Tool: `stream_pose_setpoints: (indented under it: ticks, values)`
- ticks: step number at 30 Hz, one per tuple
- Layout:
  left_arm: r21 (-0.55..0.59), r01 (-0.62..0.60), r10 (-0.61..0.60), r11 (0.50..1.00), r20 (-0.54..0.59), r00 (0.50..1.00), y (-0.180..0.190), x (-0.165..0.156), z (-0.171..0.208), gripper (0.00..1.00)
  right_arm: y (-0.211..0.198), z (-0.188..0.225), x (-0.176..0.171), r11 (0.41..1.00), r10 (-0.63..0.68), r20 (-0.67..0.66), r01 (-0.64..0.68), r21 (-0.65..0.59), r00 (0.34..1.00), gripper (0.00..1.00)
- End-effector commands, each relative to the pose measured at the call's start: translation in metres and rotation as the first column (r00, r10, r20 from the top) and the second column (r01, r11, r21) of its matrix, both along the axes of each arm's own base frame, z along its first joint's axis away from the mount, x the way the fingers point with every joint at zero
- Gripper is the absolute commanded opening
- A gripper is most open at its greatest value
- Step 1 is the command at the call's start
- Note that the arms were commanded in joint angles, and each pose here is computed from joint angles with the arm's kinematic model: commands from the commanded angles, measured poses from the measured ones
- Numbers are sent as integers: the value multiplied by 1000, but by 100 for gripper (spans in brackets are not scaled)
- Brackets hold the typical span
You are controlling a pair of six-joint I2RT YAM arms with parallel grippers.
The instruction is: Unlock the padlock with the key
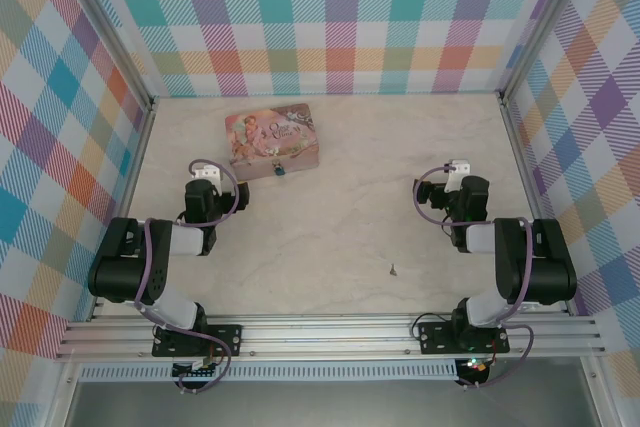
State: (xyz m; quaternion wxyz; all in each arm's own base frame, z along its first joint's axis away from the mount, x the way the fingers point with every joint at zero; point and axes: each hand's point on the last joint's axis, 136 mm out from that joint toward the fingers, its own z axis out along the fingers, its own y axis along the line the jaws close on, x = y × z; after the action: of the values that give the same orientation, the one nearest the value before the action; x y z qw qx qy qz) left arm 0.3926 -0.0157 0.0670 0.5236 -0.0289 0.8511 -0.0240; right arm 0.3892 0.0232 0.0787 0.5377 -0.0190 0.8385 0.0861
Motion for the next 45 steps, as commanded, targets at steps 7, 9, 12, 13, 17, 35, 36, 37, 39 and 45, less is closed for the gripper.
stream_pose_setpoints:
  ticks: [7,9,12,13,17,35,36,37,39,45]
  values:
    - [-3,7,-7,1000,51,999,1,6,12,100,1,13,8,1000,3,47,-3,-9,999,100]
    - [-4,8,-8,1000,51,999,0,6,12,100,1,14,8,1000,3,50,-3,-7,999,100]
    - [-4,8,-8,1000,50,999,0,6,12,100,1,14,8,1000,2,50,-2,-7,999,100]
    - [-3,7,-7,1000,50,999,1,6,12,100,1,14,8,1000,2,50,-2,-8,999,100]
    - [-3,7,-7,1000,50,999,1,6,11,100,1,13,8,1000,2,48,-2,-8,999,100]
    - [13,-84,84,996,34,996,17,-12,66,100,-6,39,0,999,-45,47,45,-1,998,100]
    - [9,-96,96,995,26,995,18,-15,73,100,-6,41,-3,999,-49,20,49,9,999,100]
    - [-4,-105,105,994,17,994,19,-19,81,100,-5,46,-6,998,-55,-4,55,26,998,100]
    - [-47,-128,128,991,7,992,20,-24,97,100,-1,56,-11,995,-53,-42,56,78,998,100]
    - [-173,-84,75,981,-61,995,-5,-22,127,100,29,88,-35,955,48,-154,0,298,987,100]
